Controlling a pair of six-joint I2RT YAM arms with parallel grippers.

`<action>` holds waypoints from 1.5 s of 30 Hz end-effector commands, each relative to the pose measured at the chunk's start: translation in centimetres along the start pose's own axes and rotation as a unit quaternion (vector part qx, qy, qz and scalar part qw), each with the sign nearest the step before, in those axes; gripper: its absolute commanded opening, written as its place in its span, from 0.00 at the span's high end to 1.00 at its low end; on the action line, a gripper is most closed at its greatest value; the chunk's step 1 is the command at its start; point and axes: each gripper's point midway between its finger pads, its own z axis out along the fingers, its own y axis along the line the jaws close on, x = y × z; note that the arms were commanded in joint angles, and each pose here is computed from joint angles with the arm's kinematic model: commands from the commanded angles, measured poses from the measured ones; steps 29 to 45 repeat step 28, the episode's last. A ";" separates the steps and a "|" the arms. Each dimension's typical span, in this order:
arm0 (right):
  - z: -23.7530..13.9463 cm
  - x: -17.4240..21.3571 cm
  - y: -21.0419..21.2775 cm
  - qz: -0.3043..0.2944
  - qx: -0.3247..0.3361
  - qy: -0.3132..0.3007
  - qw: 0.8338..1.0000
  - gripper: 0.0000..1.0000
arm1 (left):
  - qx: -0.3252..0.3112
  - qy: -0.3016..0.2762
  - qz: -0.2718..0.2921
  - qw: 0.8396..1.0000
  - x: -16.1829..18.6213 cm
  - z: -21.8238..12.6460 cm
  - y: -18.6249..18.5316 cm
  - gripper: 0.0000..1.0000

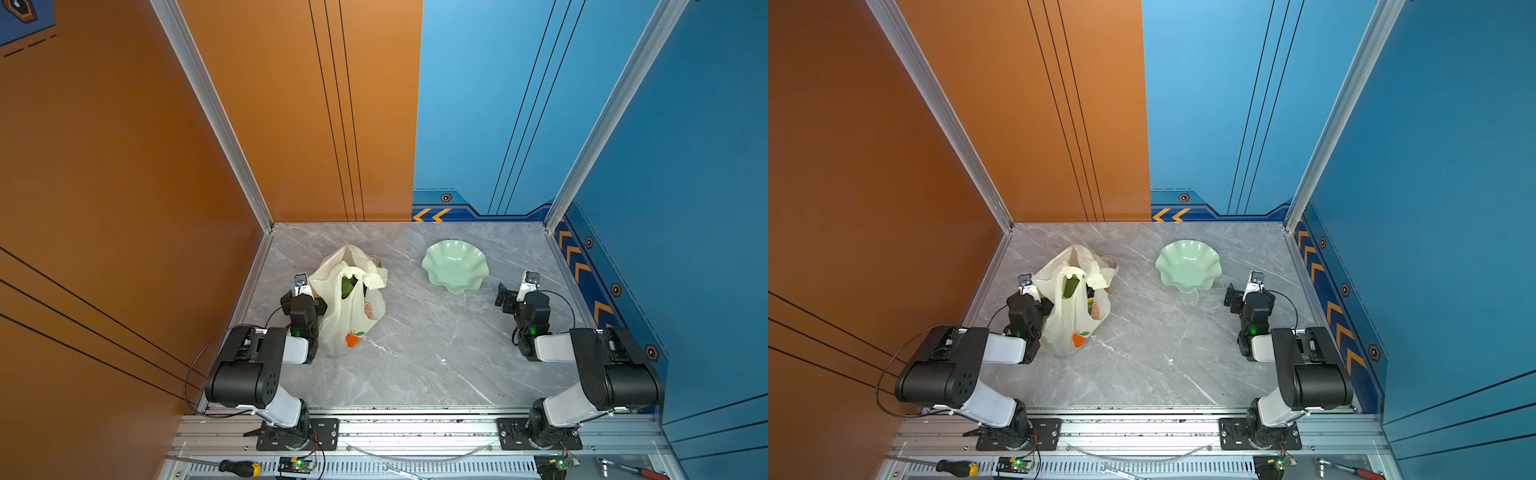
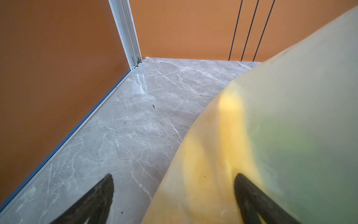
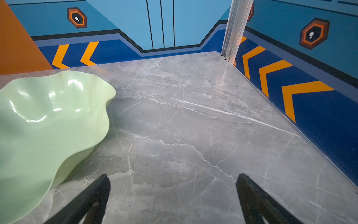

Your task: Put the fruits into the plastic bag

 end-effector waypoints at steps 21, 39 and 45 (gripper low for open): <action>0.3 -0.4 0.0 -0.015 0.012 -0.002 1.000 0.00 | 0.009 0.009 0.021 1.000 -0.1 0.6 -0.8 0.02; 0.3 -0.5 0.0 -0.014 0.013 -0.002 1.000 0.00 | 0.011 0.010 0.021 1.000 -0.1 0.5 -0.9 0.02; 0.3 -0.5 0.0 -0.014 0.013 -0.002 1.000 0.00 | 0.011 0.010 0.021 1.000 -0.1 0.5 -0.9 0.02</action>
